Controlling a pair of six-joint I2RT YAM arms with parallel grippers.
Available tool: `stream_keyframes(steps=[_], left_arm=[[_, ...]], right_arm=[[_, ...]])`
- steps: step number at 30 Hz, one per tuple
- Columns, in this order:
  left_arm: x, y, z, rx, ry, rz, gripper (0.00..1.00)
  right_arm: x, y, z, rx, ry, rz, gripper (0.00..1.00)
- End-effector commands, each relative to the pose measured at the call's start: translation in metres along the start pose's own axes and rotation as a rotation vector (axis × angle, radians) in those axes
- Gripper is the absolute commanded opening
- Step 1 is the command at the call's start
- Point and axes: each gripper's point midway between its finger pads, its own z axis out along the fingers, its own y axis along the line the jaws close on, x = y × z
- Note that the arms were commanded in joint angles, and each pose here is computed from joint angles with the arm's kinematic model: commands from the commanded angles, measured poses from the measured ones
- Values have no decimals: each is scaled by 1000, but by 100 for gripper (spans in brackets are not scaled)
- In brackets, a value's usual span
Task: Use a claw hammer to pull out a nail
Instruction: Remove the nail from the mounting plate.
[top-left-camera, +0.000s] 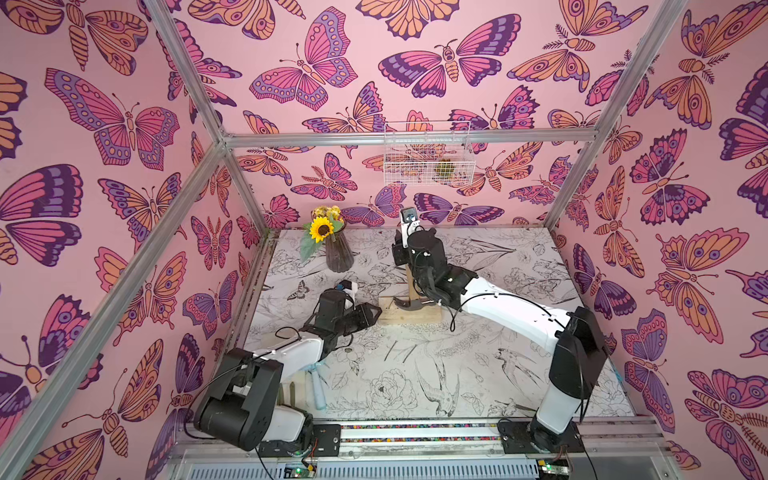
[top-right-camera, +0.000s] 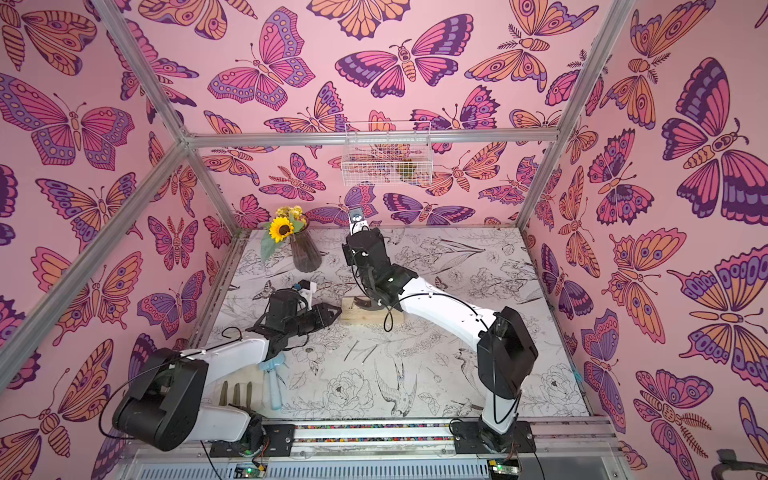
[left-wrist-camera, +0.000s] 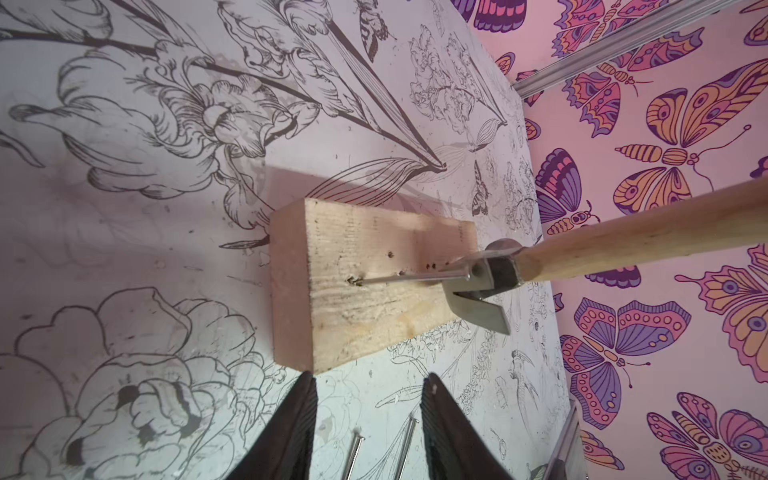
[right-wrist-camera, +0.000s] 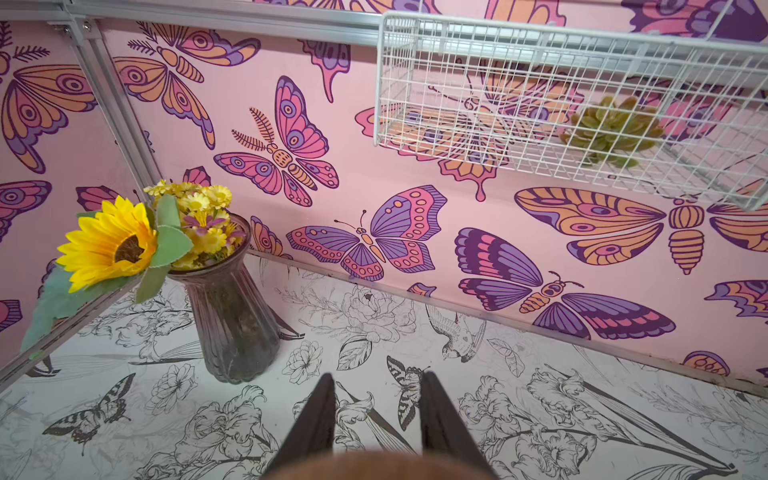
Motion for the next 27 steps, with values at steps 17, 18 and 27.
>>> stream_keyframes(steps=[17,18,27], left_arm=[[-22,-2,22,89,30,25,43],[-22,-3,23,91,32,27,43],[-18,7,32,74,58,21,41]], right_arm=[[-55,5,-6,42,-131,6,0],[-54,7,-5,42,-129,-1,0],[-54,23,0,28,-132,-14,0]])
